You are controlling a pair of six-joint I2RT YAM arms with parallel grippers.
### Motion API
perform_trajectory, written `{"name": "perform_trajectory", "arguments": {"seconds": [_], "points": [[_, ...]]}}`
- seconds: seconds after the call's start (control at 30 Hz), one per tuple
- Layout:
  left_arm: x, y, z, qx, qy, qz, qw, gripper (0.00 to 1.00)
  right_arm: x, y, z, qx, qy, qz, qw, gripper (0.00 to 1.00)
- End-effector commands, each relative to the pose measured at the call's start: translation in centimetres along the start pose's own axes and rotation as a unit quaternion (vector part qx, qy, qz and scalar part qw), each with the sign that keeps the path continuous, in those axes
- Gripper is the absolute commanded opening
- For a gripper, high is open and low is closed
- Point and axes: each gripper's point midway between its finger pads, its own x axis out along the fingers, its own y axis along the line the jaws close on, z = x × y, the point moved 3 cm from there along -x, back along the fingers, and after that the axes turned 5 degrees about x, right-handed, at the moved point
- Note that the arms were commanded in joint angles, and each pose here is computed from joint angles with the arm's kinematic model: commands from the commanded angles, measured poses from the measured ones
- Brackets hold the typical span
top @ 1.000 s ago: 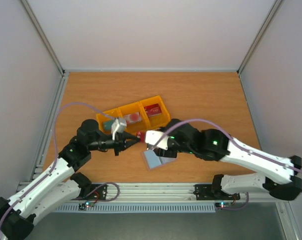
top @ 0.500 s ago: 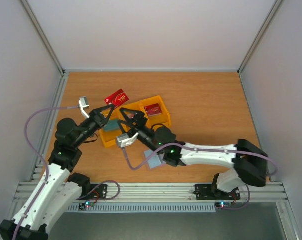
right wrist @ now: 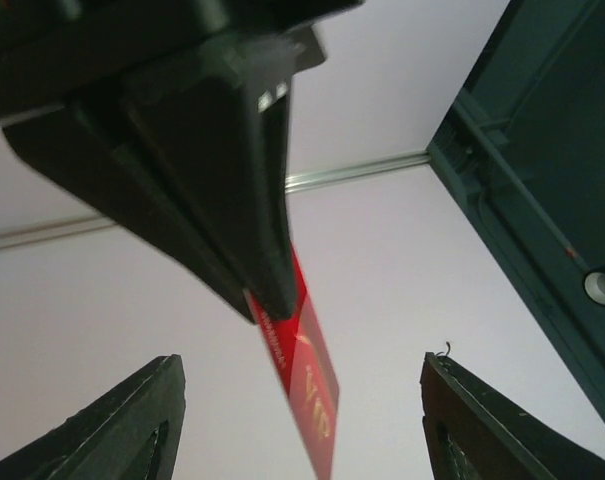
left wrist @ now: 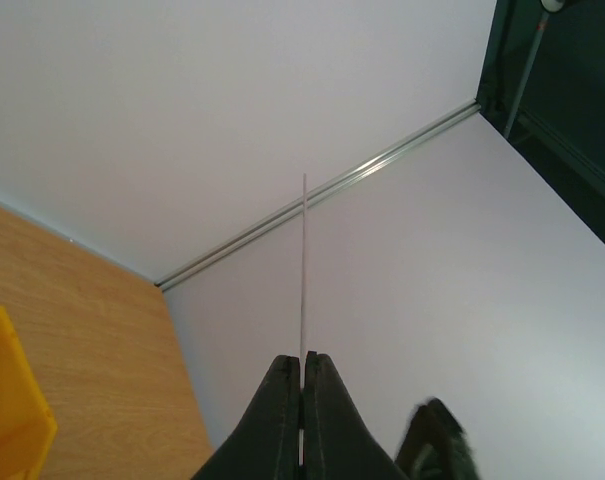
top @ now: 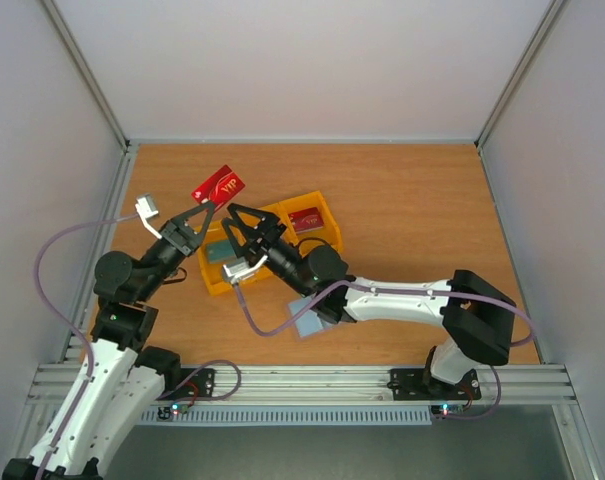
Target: Take the credit cards out of the card holder
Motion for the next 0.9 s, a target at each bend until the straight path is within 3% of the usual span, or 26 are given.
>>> {"name": "perform_trajectory", "arguments": {"seconds": [0.0,0.4,0.5,0.6,0.73,0.77,0.83,0.87], "points": [[0.1,-1.4,0.5,0.013,-0.008,-0.039,0.999,0.0,1.2,-2.5,-1.4,-0.164,0.011,-0.062,0.984,0.65],[0.4,-0.7,0.1,0.009,0.005,-0.029,1.0,0.0,3.7,-1.7,-2.4,-0.215,0.003,-0.062,0.975,0.37],[0.5,-0.7,0.1,0.01,0.006,-0.029,1.0,0.0,4.0,-1.3,-2.6,-0.23,0.004,-0.059,0.971,0.23],[0.5,-0.4,0.0,0.008,0.006,-0.025,1.0,0.0,4.2,-1.2,-3.0,-0.23,0.016,-0.056,0.971,0.02],[0.4,-0.3,-0.1,0.016,0.006,-0.027,1.0,0.0,3.5,-0.8,-3.7,-0.221,0.036,-0.043,0.974,0.01],[0.3,0.1,-0.2,0.014,0.003,-0.018,1.0,0.13,3.1,-0.4,-4.0,-0.218,0.046,-0.035,0.974,0.01],[0.0,0.8,-0.3,0.009,-0.003,-0.004,1.0,0.61,2.3,0.0,-5.0,-0.206,0.075,-0.018,0.976,0.01],[-0.1,1.3,-0.5,0.008,-0.003,0.002,1.0,0.76,1.8,0.2,-5.8,-0.193,0.098,-0.004,0.976,0.01]]}}
